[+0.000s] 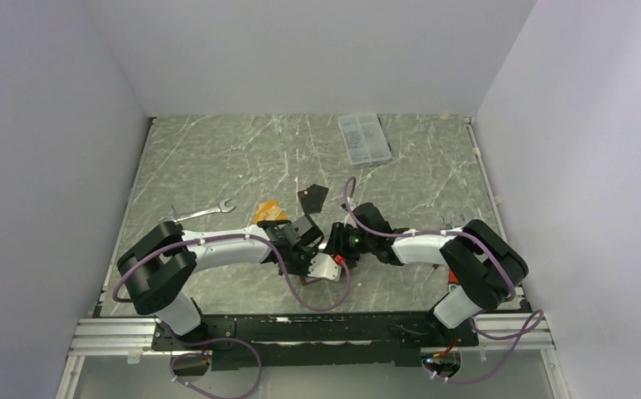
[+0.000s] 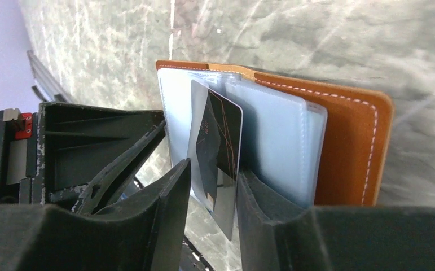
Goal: Put the credit cards into the card holder
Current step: Insert the credit card into the card holder.
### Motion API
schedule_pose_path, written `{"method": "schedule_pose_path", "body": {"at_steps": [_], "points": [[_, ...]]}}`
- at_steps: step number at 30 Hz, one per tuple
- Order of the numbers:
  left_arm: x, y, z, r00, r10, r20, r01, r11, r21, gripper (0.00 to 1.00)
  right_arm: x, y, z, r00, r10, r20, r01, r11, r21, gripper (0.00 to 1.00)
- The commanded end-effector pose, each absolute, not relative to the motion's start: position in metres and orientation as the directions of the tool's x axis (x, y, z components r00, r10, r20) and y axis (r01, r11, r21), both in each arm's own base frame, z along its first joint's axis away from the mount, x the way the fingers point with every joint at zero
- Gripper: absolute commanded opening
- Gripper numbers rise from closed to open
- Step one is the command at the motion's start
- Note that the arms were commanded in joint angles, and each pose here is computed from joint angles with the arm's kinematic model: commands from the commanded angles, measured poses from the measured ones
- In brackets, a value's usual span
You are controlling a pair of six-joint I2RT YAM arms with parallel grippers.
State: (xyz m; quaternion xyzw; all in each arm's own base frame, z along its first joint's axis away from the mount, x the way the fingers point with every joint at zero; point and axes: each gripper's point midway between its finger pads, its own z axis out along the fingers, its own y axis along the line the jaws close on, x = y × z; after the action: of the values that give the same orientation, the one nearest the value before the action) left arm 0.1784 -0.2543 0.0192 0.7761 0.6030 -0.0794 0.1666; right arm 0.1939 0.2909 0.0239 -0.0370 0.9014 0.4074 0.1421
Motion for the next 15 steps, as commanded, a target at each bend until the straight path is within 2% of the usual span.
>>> {"method": "schedule_pose_path", "body": {"at_steps": [1, 11, 15], "points": [[0.185, -0.266, 0.026, 0.281, 0.887, -0.367, 0.956, -0.223, 0.191, 0.26, 0.196, 0.249, -0.002, -0.951, 0.071, -0.301, -0.11, 0.831, 0.545, 0.4], [0.188, -0.268, 0.029, 0.267, 0.884, -0.383, 0.959, -0.205, 0.196, 0.25, 0.184, 0.248, -0.007, -0.952, 0.045, -0.301, -0.108, 0.875, 0.473, 0.46], [0.191, -0.276, 0.038, 0.269, 0.868, -0.418, 0.957, -0.193, 0.216, 0.21, 0.176, 0.248, -0.009, -0.955, 0.066, -0.288, -0.091, 0.861, 0.5, 0.47]]}}
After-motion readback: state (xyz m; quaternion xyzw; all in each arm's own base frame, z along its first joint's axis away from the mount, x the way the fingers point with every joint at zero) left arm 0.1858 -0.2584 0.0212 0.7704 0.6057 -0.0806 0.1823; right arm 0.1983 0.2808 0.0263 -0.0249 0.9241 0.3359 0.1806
